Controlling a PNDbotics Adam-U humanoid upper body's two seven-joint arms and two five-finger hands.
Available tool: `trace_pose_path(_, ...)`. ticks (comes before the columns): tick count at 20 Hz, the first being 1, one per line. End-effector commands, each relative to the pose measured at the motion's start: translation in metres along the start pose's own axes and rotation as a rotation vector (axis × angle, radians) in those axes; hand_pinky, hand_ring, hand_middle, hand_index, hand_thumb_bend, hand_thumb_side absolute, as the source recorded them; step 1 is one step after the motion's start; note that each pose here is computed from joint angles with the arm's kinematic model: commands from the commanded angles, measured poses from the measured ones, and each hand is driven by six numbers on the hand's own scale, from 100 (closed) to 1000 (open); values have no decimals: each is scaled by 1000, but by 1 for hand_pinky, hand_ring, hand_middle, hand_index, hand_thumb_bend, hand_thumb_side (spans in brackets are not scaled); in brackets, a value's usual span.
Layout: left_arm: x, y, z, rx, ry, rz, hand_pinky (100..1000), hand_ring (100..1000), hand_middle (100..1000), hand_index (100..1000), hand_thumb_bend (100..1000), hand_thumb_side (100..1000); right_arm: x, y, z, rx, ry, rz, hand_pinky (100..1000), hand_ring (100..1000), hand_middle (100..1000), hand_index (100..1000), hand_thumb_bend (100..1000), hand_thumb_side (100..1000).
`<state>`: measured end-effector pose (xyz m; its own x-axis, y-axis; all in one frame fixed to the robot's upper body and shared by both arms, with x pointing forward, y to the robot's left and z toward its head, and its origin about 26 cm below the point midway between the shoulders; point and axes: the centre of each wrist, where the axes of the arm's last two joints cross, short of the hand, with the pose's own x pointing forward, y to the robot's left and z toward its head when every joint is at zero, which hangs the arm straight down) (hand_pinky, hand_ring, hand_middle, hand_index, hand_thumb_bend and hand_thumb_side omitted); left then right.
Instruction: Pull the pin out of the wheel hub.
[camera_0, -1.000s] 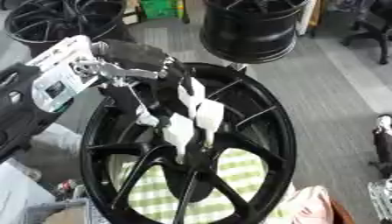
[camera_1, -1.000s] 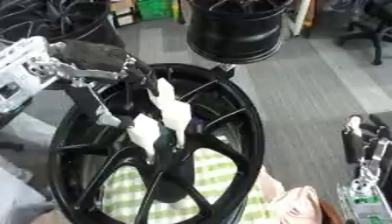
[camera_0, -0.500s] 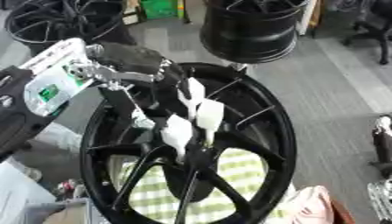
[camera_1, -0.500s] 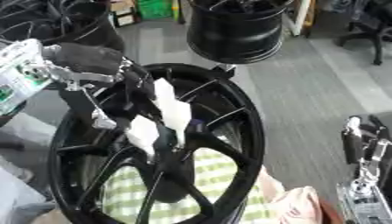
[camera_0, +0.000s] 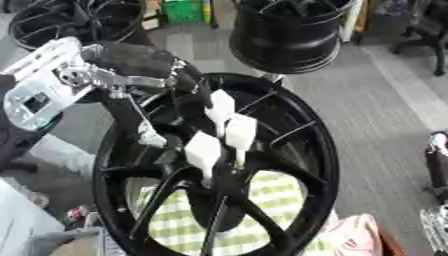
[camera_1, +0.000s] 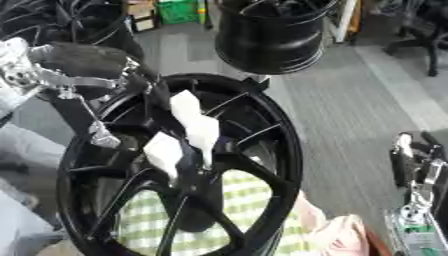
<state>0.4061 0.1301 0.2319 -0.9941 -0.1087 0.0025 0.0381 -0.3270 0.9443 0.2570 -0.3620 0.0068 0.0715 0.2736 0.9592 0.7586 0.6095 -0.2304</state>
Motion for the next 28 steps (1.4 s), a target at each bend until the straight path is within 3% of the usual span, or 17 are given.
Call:
trace_pose_path(1,1,3,2,-371,-252,-255,728,704,754,850,406,525,5,-5,-7,-8,-31,7,569,595,660,857,100,638)
trace_pose_path(18,6,-2,-23,-395,-282,-281,733,714,774,863,417,528,5,-4,-6,-4,-29,4,569,594,659,857,100,633)
trace_pose_path(28,5,-7,-25,-430,-269,-289,677,632,689,814,401,473,5,-4,-6,-5,-29,4,569,594,659,857,100,631)
